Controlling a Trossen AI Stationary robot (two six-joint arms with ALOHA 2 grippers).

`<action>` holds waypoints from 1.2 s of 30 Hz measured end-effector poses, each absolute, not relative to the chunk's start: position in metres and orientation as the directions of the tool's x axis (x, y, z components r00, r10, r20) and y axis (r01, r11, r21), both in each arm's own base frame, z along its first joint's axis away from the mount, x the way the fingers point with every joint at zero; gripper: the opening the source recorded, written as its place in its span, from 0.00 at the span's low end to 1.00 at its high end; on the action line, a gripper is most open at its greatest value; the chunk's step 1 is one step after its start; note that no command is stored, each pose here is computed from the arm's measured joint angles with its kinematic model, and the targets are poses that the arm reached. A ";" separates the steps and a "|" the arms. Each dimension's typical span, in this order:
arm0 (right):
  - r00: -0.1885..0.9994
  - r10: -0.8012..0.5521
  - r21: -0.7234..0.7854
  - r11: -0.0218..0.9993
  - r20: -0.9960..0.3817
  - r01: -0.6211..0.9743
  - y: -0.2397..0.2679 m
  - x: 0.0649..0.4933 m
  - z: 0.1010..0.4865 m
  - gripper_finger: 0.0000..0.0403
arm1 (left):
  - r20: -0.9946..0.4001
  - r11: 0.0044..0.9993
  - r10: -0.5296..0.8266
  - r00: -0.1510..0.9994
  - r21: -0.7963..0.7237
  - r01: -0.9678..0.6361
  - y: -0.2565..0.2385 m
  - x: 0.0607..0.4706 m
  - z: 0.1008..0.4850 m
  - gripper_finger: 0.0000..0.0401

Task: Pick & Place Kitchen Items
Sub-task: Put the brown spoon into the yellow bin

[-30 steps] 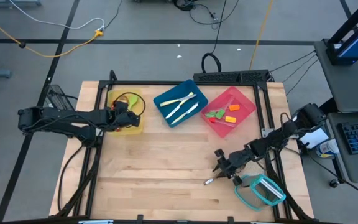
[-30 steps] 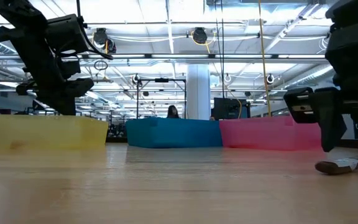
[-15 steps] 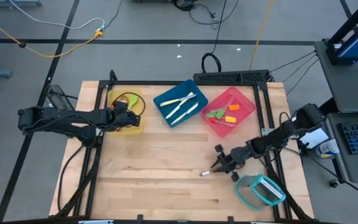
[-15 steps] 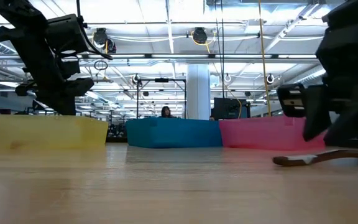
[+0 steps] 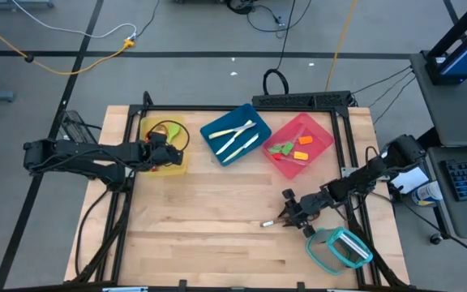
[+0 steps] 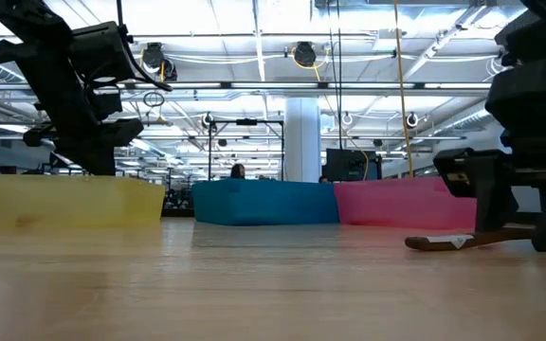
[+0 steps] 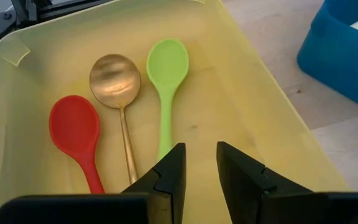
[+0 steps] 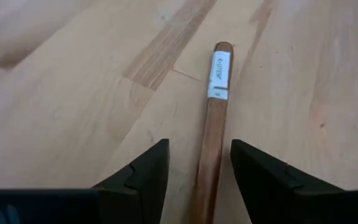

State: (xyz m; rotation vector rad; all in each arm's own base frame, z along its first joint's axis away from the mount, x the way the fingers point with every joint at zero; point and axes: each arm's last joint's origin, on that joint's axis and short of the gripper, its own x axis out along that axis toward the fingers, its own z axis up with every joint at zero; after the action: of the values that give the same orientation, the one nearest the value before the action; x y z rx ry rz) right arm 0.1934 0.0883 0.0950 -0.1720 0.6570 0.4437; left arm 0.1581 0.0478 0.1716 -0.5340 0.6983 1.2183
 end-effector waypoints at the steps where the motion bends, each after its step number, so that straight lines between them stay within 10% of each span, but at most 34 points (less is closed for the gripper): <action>1: 0.697 0.329 -0.022 0.896 -0.637 -0.443 0.088 0.193 0.094 0.42 | -0.732 0.270 0.655 0.186 -0.004 -0.963 0.048 0.158 0.172 0.23; 9: 0.703 0.263 -0.036 0.925 -0.661 -0.379 0.080 0.183 0.086 0.37 | -0.732 0.268 0.655 0.187 -0.006 -0.963 0.048 0.158 0.172 0.23; 17: 0.706 0.262 -0.050 0.920 -0.658 -0.388 0.077 0.176 0.081 0.12 | -0.716 0.263 0.655 0.242 -0.085 -0.961 0.048 0.164 0.174 0.23; 36: 0.942 0.063 -0.328 0.928 -0.328 -0.177 0.069 0.258 0.149 0.09 | -0.239 0.918 0.255 0.937 -0.243 -0.312 -0.019 0.242 0.212 0.23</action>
State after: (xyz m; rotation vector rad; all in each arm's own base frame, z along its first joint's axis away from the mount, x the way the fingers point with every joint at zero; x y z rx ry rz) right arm 0.2576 0.0693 0.1493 -0.3624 0.3194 0.1250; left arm 0.2424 -0.0190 0.2125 -0.2825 0.2048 0.2939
